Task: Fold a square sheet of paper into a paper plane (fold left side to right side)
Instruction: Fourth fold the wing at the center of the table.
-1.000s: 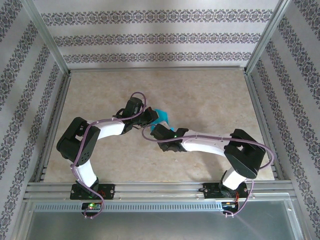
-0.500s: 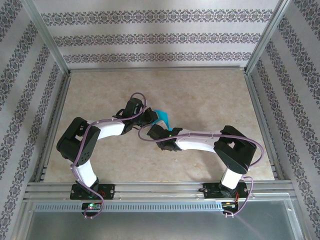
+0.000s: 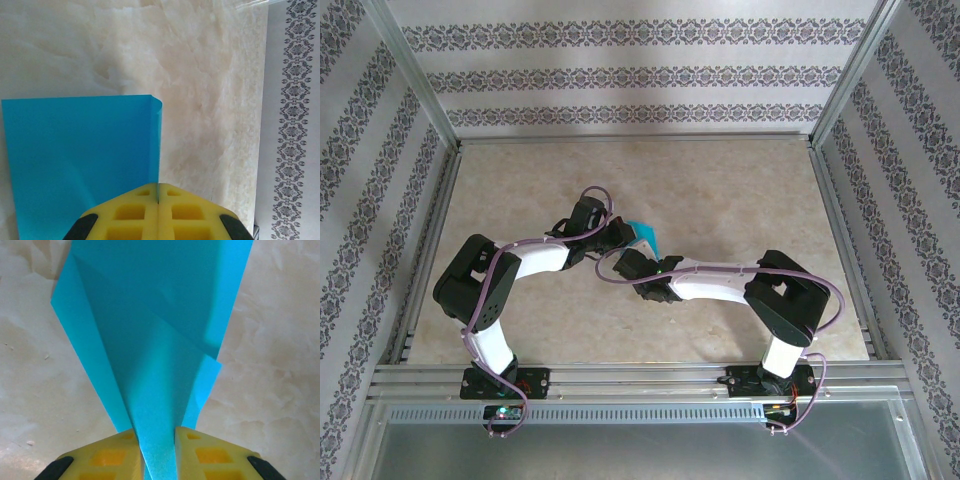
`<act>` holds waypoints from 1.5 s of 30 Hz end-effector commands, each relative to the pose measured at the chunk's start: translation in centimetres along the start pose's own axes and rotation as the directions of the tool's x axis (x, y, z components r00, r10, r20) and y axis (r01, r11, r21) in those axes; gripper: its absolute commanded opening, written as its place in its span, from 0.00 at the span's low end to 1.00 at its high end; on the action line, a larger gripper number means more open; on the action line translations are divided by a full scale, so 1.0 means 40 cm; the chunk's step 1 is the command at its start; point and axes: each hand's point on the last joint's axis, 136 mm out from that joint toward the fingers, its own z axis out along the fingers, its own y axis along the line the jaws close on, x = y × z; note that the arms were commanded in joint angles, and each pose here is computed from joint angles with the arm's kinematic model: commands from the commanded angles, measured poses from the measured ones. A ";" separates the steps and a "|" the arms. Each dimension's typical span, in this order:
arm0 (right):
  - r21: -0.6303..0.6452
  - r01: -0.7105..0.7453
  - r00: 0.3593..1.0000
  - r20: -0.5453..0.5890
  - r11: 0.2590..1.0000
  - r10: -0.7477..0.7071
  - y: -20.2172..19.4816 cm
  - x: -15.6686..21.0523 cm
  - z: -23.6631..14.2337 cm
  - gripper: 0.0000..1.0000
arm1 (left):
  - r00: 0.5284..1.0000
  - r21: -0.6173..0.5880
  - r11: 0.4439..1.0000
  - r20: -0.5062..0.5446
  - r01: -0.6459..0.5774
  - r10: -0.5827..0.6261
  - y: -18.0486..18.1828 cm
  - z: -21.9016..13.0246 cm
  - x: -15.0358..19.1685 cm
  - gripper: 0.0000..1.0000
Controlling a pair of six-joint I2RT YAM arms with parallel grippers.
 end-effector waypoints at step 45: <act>-0.447 -0.333 0.936 -0.261 0.831 0.235 0.077 0.014 -0.025 0.00 | 0.989 -0.083 0.992 -0.107 0.092 -0.100 0.161 -0.187 0.074 0.42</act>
